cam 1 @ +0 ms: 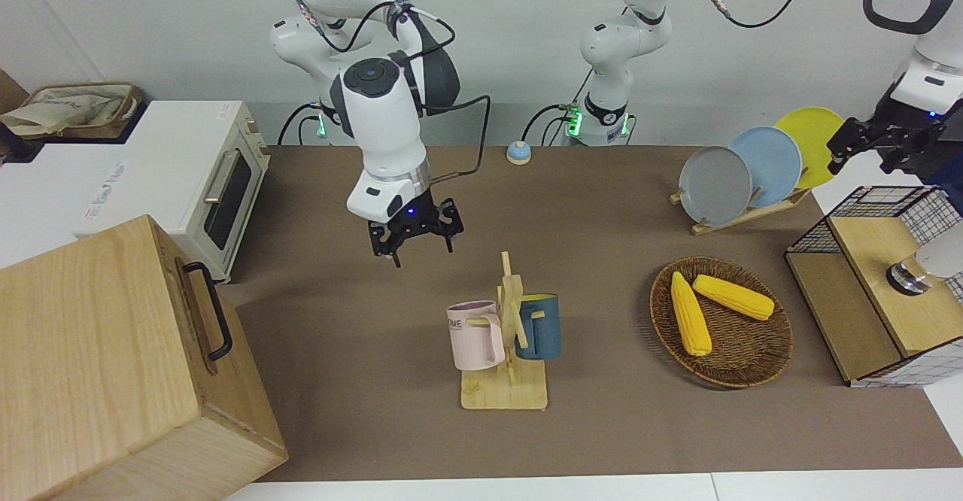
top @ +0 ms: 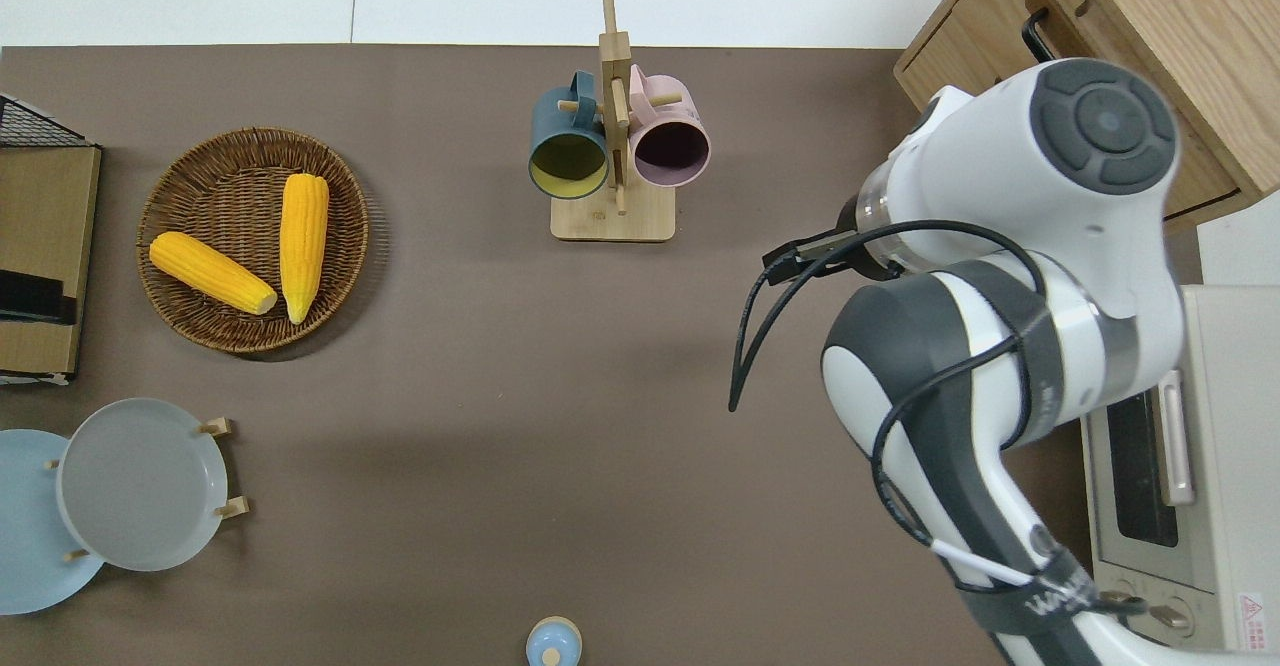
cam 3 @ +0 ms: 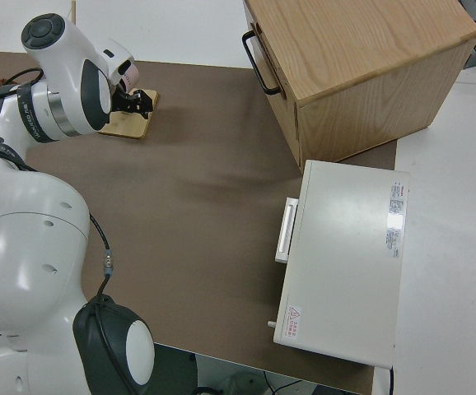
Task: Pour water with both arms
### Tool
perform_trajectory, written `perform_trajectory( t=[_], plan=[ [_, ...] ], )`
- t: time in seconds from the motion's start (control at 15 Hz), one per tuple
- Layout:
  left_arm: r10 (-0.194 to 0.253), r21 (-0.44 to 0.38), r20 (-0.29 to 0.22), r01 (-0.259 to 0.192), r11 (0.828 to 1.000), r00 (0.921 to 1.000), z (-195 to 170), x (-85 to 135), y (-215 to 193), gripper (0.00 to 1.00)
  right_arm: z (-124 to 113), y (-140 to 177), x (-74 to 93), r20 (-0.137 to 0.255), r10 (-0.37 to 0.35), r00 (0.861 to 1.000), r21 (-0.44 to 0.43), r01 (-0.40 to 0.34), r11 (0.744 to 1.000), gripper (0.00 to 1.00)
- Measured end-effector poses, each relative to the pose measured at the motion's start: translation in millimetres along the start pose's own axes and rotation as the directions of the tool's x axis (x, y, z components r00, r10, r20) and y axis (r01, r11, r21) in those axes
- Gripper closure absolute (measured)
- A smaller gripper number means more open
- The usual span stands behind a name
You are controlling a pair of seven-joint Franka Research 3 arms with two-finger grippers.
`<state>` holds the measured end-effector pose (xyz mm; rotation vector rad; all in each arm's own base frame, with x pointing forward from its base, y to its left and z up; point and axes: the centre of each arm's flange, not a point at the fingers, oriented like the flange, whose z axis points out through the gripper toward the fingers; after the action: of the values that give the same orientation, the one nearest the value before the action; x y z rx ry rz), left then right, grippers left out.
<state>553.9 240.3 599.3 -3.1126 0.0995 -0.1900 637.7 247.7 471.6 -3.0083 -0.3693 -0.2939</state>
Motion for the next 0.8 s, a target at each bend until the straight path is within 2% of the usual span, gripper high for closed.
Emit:
perform_trajectory(
  t=[0.2,0.4,0.67,0.73,0.8],
  plan=[
    [0.027,0.010,-0.063,-0.026,1.000,0.9977,8.4,-12.0,-50.4,0.00,25.2,-12.1,8.9,-0.060,-0.016,0.998,0.005,0.016,1.000,0.00],
    [0.009,0.003,-0.148,-0.008,1.000,0.9890,15.4,-11.9,-75.5,0.00,33.7,-12.6,16.0,-0.117,-0.036,0.992,-0.008,0.036,0.999,0.01],
    [0.007,0.016,-0.273,-0.002,1.000,0.9620,27.4,-7.5,-105.5,0.00,33.2,-4.3,22.9,-0.165,-0.069,0.984,-0.038,0.064,0.997,0.01],
    [0.004,0.006,-0.306,-0.003,1.000,0.9519,33.0,-7.7,-114.2,0.00,33.7,-4.5,25.1,-0.180,-0.073,0.981,-0.039,0.067,0.997,0.01],
    [0.002,-0.003,-0.346,-0.003,1.000,0.9384,38.5,-7.8,-123.3,0.00,34.3,-5.0,28.2,-0.200,-0.076,0.977,-0.040,0.070,0.997,0.02]
  ],
)
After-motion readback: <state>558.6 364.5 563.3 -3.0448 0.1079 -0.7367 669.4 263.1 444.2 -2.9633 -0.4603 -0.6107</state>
